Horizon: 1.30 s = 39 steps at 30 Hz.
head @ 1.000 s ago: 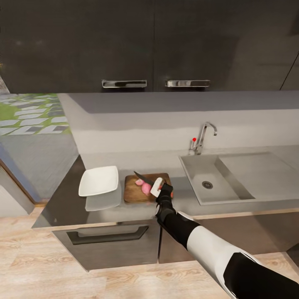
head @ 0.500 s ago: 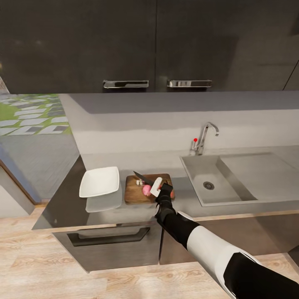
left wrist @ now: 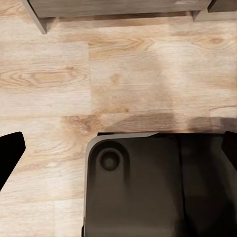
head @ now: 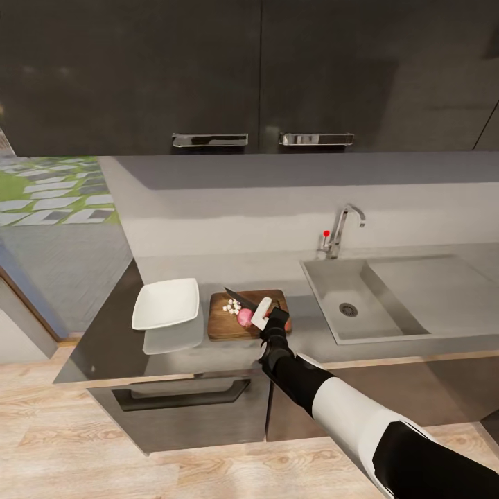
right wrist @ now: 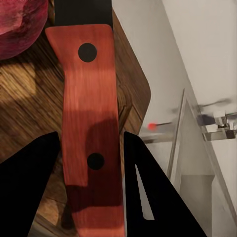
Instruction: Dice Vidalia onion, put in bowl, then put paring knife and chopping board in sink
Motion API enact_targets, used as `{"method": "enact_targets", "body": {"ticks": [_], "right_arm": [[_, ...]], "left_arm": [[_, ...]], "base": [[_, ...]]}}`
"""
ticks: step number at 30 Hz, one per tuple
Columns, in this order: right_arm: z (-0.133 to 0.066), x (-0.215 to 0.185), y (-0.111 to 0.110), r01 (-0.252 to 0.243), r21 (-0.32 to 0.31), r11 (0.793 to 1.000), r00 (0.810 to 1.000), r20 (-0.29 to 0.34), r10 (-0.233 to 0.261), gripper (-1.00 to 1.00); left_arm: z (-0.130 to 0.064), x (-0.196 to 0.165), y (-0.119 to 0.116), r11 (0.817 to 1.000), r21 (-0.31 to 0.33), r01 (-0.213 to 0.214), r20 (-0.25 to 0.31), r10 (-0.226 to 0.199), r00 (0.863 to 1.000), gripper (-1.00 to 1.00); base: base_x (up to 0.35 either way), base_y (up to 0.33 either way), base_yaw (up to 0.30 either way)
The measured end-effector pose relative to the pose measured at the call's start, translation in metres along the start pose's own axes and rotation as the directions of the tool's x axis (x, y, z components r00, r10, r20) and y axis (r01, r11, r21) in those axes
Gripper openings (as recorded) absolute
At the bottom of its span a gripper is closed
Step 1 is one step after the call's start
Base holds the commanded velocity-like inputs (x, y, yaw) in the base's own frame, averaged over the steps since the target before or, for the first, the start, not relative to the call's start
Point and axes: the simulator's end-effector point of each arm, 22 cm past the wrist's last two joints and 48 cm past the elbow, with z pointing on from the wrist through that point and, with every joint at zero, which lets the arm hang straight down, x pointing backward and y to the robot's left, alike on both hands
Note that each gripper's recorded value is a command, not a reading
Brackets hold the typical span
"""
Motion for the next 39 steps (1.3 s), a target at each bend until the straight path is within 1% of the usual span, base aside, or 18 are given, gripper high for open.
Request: {"method": "enact_targets", "body": {"ticks": [21, 30, 36, 39], "right_arm": [[0.0000, 0.0001, -0.0001, 0.000, 0.000, 1.000, 1.000, 0.000, 0.000, -1.00], [-0.0014, -0.0069, -0.0060, -0.005, 0.017, 1.000, 1.000, 0.016, 0.005, -1.00], [-0.0017, -0.0081, -0.0079, -0.010, 0.022, 1.000, 1.000, 0.018, 0.009, -1.00], [-0.0012, -0.0082, -0.0086, -0.010, 0.025, 1.000, 1.000, 0.018, 0.010, -1.00]], "left_arm": [[-0.0001, 0.0003, 0.0000, 1.000, 0.000, 0.000, -0.001, 0.000, 1.000, 1.00], [-0.0010, 0.0027, 0.0009, 1.000, -0.002, -0.001, -0.006, 0.001, 1.000, 1.00], [-0.0018, 0.0049, -0.0072, 1.000, 0.005, 0.007, -0.011, -0.007, 1.000, 1.00], [-0.0024, 0.0068, -0.0076, 1.000, 0.004, 0.007, -0.016, -0.007, 1.000, 1.00]], "base": [[0.000, 0.000, 0.000], [0.000, 0.000, 0.000], [-0.012, 0.000, 0.000], [-0.234, 0.000, 0.000]]}}
